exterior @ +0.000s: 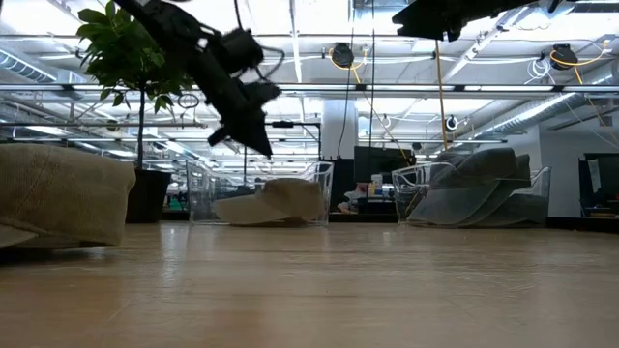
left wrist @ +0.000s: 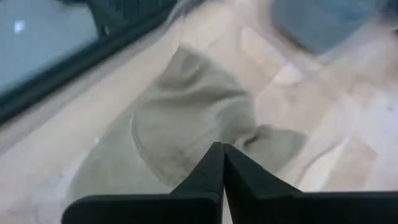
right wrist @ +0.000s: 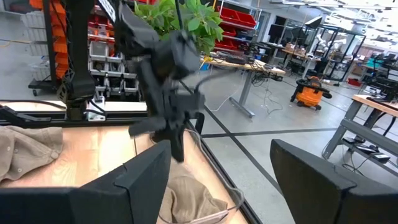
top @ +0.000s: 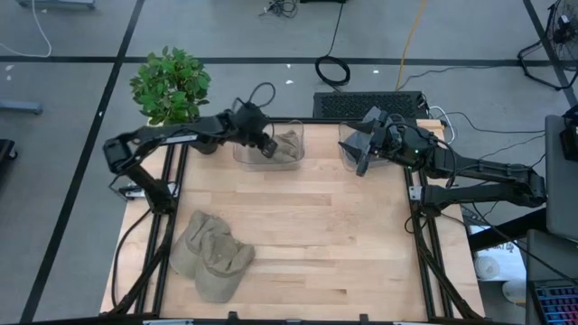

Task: Pick & Place hat
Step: Put the right brown cap into the left transparent bin

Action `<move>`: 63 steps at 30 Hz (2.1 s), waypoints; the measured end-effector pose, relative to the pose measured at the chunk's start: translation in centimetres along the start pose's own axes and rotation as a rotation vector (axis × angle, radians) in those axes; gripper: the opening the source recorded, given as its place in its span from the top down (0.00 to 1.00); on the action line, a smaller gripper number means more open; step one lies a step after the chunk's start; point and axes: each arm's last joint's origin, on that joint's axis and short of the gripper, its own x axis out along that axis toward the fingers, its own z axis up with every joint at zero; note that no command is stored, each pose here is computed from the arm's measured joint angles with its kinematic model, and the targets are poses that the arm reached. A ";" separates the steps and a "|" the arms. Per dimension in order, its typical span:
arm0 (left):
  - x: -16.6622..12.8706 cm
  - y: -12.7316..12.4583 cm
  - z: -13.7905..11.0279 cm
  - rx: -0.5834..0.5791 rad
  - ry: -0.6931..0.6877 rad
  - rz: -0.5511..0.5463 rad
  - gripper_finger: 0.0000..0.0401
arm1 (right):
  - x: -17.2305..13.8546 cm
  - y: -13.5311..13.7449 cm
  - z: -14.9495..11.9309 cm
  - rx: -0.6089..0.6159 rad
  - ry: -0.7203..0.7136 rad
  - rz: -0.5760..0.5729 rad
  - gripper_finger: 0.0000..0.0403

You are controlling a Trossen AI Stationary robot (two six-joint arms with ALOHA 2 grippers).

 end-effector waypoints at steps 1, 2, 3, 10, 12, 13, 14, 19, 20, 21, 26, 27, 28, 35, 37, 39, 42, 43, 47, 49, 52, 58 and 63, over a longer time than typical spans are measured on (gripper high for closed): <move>-0.8 -0.2 0.2 0.020 -0.015 -0.012 0.99 | 0.0 0.0 0.0 0.000 0.000 0.000 0.35; -1.6 -0.3 0.4 0.042 -0.030 -0.032 0.98 | 0.0 0.0 0.0 0.000 0.000 0.000 0.35; -2.5 -0.6 0.6 0.070 -0.051 -0.066 0.96 | 0.0 0.0 0.0 0.000 0.001 0.000 0.35; -8.5 -3.8 0.7 0.370 -0.161 -0.408 0.84 | 0.0 0.1 -0.3 -0.005 0.028 0.005 0.35; -10.2 -5.1 0.3 0.424 -0.198 -0.465 0.79 | 0.0 0.1 -0.4 -0.007 0.038 0.007 0.35; -10.9 -5.7 0.1 0.438 -0.209 -0.489 0.76 | 0.0 0.1 -0.4 -0.008 0.043 0.008 0.35; -11.6 -6.3 -0.2 0.445 -0.214 -0.512 0.74 | 0.0 0.1 -0.5 -0.009 0.048 0.009 0.35; -13.9 -9.0 -3.3 0.419 -0.064 -0.589 0.58 | 0.0 0.1 -0.5 -0.010 0.054 0.010 0.35; -14.1 -9.4 -4.2 0.399 -0.002 -0.573 0.55 | 0.0 0.1 -0.5 -0.010 0.054 0.010 0.35; -14.3 -9.9 -5.1 0.377 0.053 -0.554 0.52 | 0.0 0.1 -0.5 -0.010 0.053 0.010 0.35; -14.9 -12.1 -9.6 0.198 0.275 -0.325 0.44 | 0.0 0.1 -0.5 -0.009 0.052 0.010 0.35; -15.0 -12.4 -10.5 0.150 0.309 -0.261 0.43 | 0.0 0.1 -0.5 -0.009 0.051 0.010 0.35; -15.1 -12.5 -11.5 0.107 0.343 -0.192 0.43 | 0.0 0.1 -0.5 -0.009 0.051 0.010 0.35; -15.8 -14.5 -16.3 -0.043 0.390 0.048 0.48 | 0.0 0.1 -0.5 0.000 0.052 0.009 0.35; -15.6 -15.1 -17.3 -0.083 0.404 0.074 0.49 | 0.0 0.1 -0.5 0.008 0.051 0.013 0.35; -15.1 -15.7 -18.1 -0.144 0.445 0.104 0.51 | 0.0 0.2 -0.5 0.008 0.051 0.014 0.35; -14.3 -16.6 -19.7 -0.214 0.523 0.157 0.54 | 0.0 0.2 -0.5 0.003 0.049 0.015 0.35; -14.1 -16.9 -20.3 -0.236 0.548 0.176 0.55 | 0.0 0.1 -0.5 0.003 0.047 0.014 0.35; -13.5 -18.4 -23.0 -0.327 0.682 0.224 0.58 | 0.0 0.2 -0.5 0.002 0.047 0.014 0.35; -13.4 -19.2 -24.1 -0.362 0.716 0.210 0.59 | 0.0 0.1 -0.5 0.002 0.047 0.014 0.35; -13.7 -20.1 -25.3 -0.413 0.728 0.188 0.60 | 0.0 0.1 -0.5 0.002 0.047 0.014 0.35; -14.7 -19.5 -25.7 -0.475 0.724 0.273 0.54 | 0.0 0.1 -0.5 0.002 0.046 0.013 0.35; -15.2 -17.6 -25.5 -0.541 0.670 0.499 0.49 | 0.0 0.1 -0.4 0.003 0.042 0.012 0.35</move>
